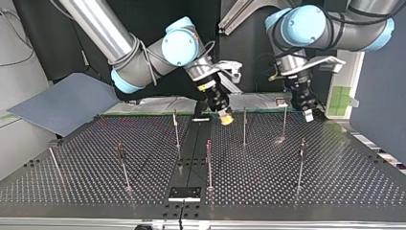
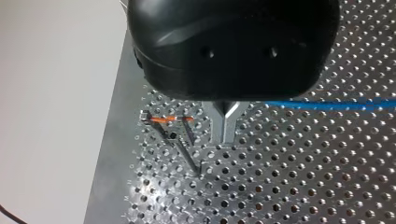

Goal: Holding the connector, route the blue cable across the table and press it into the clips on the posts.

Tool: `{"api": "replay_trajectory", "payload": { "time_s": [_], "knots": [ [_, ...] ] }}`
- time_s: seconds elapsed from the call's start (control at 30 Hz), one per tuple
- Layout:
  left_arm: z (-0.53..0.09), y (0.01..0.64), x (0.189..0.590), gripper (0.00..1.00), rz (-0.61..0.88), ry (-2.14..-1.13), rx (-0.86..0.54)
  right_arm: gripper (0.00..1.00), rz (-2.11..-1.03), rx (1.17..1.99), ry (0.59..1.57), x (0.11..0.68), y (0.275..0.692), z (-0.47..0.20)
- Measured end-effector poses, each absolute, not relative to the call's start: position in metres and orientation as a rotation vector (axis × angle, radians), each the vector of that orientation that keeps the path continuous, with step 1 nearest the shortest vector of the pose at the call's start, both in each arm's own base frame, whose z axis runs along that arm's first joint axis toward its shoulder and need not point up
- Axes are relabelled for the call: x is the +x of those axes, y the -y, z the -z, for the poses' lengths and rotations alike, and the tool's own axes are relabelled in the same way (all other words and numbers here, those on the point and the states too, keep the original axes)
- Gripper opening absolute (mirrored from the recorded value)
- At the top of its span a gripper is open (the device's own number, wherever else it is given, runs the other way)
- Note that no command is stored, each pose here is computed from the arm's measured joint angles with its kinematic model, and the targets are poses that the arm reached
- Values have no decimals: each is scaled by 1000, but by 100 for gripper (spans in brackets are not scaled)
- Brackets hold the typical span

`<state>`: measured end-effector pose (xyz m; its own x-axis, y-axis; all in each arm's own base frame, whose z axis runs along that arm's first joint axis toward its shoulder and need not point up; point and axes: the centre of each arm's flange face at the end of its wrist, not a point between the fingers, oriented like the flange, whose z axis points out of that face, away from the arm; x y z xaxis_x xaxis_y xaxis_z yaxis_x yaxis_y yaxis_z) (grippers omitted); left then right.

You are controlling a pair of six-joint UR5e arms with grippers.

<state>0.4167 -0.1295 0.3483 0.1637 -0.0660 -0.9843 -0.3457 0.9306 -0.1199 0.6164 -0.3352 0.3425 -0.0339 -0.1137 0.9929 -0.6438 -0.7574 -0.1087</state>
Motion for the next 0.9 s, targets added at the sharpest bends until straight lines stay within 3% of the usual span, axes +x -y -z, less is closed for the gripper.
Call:
{"api": "replay_trajectory", "payload": {
  "time_s": [0.9],
  "knots": [
    [-374, 110, 452, 0, -201, -1362, -380, 0, -1988, 1802, 727, 659, 360, -393]
  ]
}}
